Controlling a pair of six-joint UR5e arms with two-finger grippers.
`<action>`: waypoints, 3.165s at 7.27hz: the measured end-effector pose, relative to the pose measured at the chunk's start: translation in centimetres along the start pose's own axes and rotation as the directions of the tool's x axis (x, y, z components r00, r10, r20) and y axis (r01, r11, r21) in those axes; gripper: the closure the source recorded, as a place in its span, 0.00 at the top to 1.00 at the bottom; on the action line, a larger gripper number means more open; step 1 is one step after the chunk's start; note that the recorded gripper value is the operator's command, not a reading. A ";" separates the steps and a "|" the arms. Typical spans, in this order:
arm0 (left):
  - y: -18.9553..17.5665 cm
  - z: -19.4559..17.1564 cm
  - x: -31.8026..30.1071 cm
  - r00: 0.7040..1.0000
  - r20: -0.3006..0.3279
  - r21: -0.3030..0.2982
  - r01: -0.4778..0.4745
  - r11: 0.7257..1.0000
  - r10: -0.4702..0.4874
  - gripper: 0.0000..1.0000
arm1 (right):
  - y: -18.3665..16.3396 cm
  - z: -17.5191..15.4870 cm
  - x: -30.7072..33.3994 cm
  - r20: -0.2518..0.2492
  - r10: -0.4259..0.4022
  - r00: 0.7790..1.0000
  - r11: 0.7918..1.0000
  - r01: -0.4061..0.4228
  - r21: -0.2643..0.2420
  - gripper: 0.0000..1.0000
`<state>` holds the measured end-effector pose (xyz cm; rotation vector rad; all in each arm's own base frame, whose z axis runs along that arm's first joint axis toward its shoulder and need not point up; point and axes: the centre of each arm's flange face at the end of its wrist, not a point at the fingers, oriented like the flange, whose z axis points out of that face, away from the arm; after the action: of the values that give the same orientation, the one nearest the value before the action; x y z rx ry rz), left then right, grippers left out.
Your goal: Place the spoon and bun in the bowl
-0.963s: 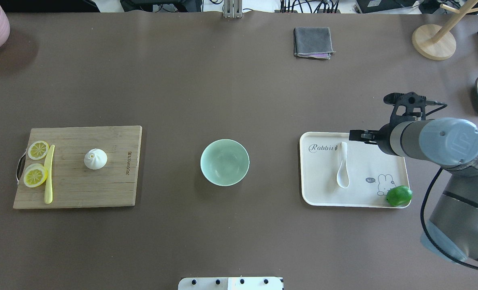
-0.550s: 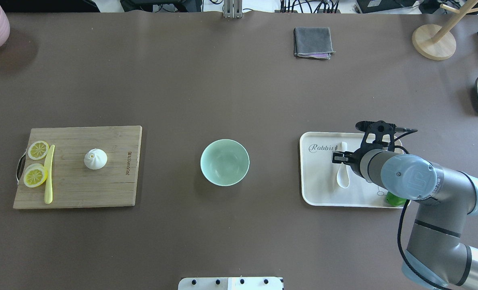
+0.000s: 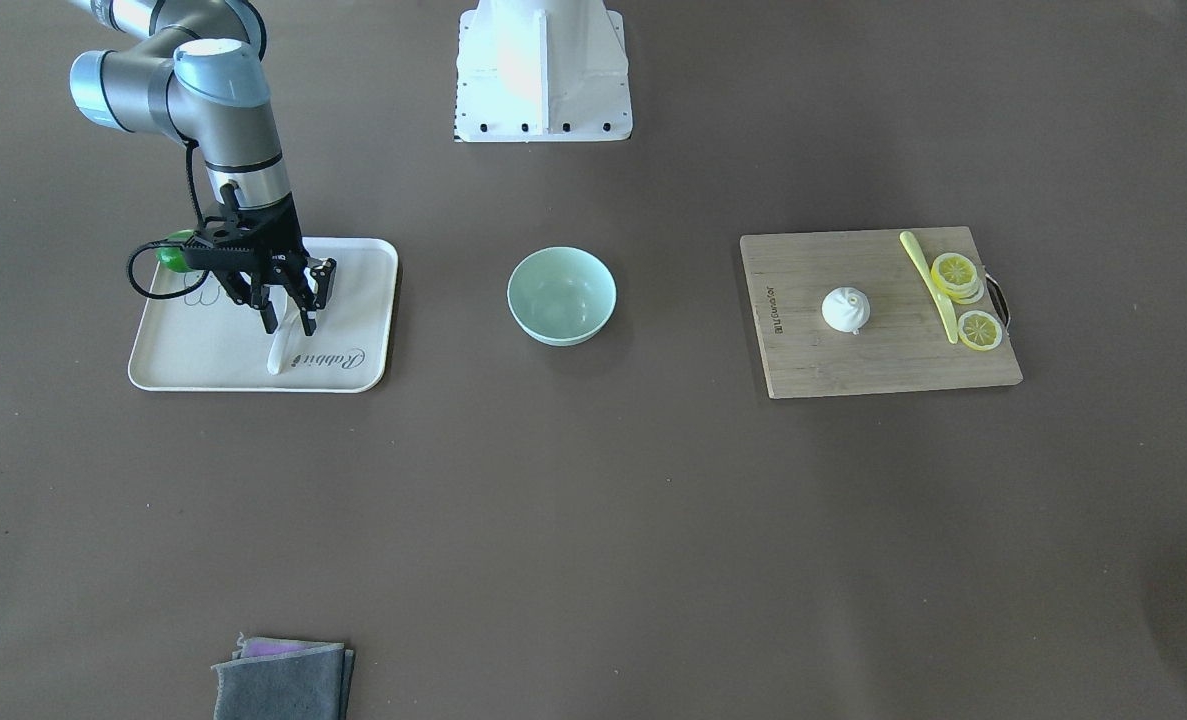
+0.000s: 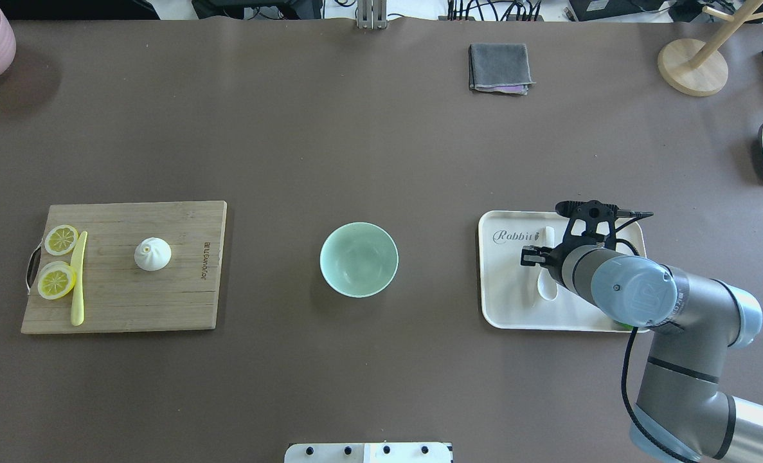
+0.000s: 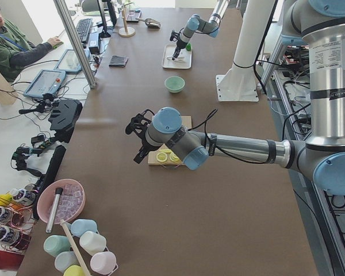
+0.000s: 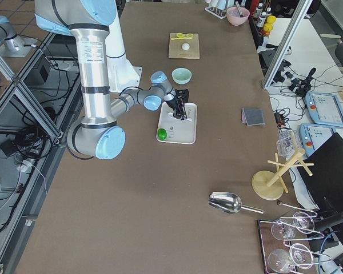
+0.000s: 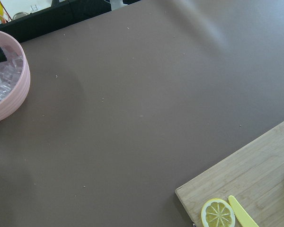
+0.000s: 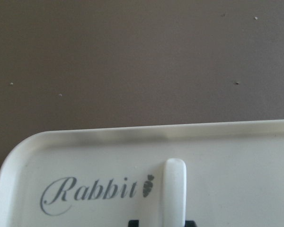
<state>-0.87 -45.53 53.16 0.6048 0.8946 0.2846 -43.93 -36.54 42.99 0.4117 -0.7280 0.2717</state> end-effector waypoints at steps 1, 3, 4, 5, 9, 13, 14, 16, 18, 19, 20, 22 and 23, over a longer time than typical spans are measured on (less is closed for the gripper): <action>0.0 0.0 0.0 1.000 0.000 0.000 0.000 1.000 0.000 0.98 | 0.0 -0.1 -0.3 0.002 -0.001 1.000 1.000 0.001 0.000 0.00; 0.1 0.0 0.0 1.000 0.000 -0.001 0.000 1.000 0.000 0.98 | -0.9 -1.3 -3.7 0.034 0.029 0.999 1.000 -0.029 0.003 0.00; 0.2 0.0 0.0 1.000 -0.001 0.001 -0.002 1.000 0.002 0.98 | -1.9 -2.4 -7.7 0.037 0.082 0.996 0.997 -0.083 0.001 0.00; 0.2 0.0 0.0 1.000 -0.001 0.003 -0.004 1.000 0.004 0.98 | -3.2 -4.5 -13.1 0.031 0.157 0.987 0.988 -0.157 -0.003 0.00; 0.3 0.0 0.0 1.000 -0.003 0.002 -0.005 1.000 0.005 0.98 | -3.5 -9.2 -29.0 0.024 0.351 0.936 0.935 -0.351 0.042 0.11; 0.3 0.2 0.1 1.000 -0.004 -0.001 -0.003 1.000 0.003 0.98 | -2.5 -9.6 -31.3 0.043 0.337 0.941 0.935 -0.340 0.103 1.00; 0.2 0.3 0.2 1.000 -0.007 -0.003 -0.005 1.000 0.005 0.98 | -2.9 -11.1 -31.0 0.065 0.322 0.945 0.939 -0.327 0.105 1.00; -0.8 1.6 2.3 0.999 -0.039 -0.009 0.033 0.999 -0.033 0.98 | -5.2 -14.6 -29.1 0.084 0.264 0.961 0.959 -0.271 0.087 1.00; -2.4 5.7 8.3 0.985 -0.130 -0.025 0.115 0.993 -0.118 0.99 | -10.7 -16.3 -23.5 0.082 0.160 0.984 0.987 -0.162 0.013 1.00; -2.8 8.1 11.7 0.980 -0.143 -0.031 0.135 0.990 -0.138 0.98 | -13.7 -16.5 -19.2 0.086 0.081 0.993 0.996 -0.079 -0.028 1.00; -2.9 10.7 15.0 0.982 -0.132 -0.028 0.133 0.991 -0.135 0.98 | -16.6 -16.5 -14.7 0.100 0.013 0.995 0.998 -0.007 -0.068 1.00; -1.3 16.4 21.9 0.991 -0.083 -0.021 0.109 0.994 -0.110 0.96 | -22.3 -16.0 -4.3 0.127 -0.105 0.986 0.983 0.122 -0.135 1.00; 0.3 19.2 25.3 0.994 -0.049 -0.010 0.096 0.995 -0.096 0.81 | -24.7 -16.1 1.2 0.139 -0.165 0.976 0.969 0.187 -0.163 1.00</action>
<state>29.73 -40.51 46.18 0.5481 0.9670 0.2167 -24.29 -50.98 26.38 0.3251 -0.8253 0.0132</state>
